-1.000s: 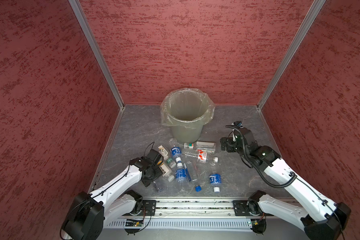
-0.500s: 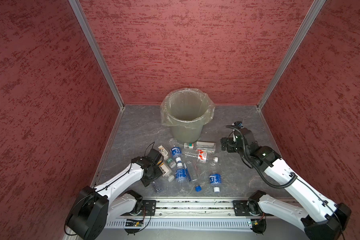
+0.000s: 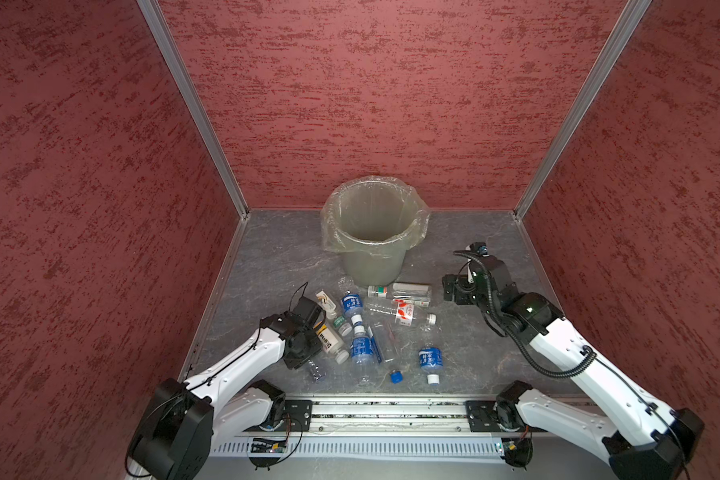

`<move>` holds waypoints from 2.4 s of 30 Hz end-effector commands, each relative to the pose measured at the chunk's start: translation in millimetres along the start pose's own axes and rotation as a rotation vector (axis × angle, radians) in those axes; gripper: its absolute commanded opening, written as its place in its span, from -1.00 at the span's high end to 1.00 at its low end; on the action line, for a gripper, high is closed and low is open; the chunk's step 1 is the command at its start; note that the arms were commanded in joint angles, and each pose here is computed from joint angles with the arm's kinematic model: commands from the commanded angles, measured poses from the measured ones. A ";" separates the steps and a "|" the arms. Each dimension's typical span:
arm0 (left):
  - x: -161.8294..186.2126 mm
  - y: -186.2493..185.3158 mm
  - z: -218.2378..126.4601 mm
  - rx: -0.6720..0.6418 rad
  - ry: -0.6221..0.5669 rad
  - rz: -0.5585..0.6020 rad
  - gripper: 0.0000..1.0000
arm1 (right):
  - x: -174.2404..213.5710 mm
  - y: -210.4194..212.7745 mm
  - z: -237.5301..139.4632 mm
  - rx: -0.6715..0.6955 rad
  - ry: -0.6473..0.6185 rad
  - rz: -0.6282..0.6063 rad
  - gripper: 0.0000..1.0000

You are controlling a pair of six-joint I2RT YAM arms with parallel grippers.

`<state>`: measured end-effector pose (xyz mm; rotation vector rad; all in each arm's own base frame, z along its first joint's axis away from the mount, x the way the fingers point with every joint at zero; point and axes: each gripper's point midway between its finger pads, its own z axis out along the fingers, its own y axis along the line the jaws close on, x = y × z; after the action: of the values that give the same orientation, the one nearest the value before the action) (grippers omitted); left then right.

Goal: Throw the plastic bottles in the bin
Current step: 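Withdraw the right gripper while the left gripper lowers onto the Ganten bottle, then close the left gripper on the Ganten bottle and lift it, then swing the Ganten bottle with the left gripper over the wastebasket and release, then draw the open left gripper back from the wastebasket toward the bottles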

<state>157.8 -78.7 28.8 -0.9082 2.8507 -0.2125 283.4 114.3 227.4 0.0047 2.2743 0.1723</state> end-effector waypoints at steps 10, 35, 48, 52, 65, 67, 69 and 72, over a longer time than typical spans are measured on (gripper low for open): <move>-13.6 -15.6 -60.7 0.237 -0.204 0.081 0.30 | -5.9 -3.5 -1.5 0.011 -0.021 0.030 -0.97; -18.4 -132.4 -305.7 0.840 -0.829 0.622 0.29 | 1.8 -9.6 2.0 0.050 0.024 0.011 -0.97; -123.3 -324.7 -403.5 0.969 -0.886 0.693 -0.80 | 2.2 -7.8 -5.4 0.022 0.017 0.023 -0.97; -167.6 -365.0 -371.0 0.948 -0.756 0.702 -0.99 | 3.3 -10.2 -11.0 0.016 0.007 0.037 -0.97; -152.6 -305.5 -393.3 0.930 -0.867 0.650 -0.99 | 2.8 -5.6 -14.4 -0.020 -0.002 0.047 -0.97; -147.5 -296.0 -392.0 0.924 -0.860 0.645 -0.99 | 4.4 -4.2 -11.4 -0.022 0.008 0.046 -0.97; -141.9 -287.5 -389.6 0.915 -0.848 0.647 -0.99 | 6.3 -2.6 -9.5 -0.029 0.017 0.050 -0.97; -133.8 -276.6 -382.5 0.900 -0.832 0.655 -0.99 | 8.6 -2.0 -7.8 -0.030 0.028 0.062 -0.97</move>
<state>348.7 -185.5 494.6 0.1293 1.7164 -0.7491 272.1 112.2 228.9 0.0188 2.2915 0.2132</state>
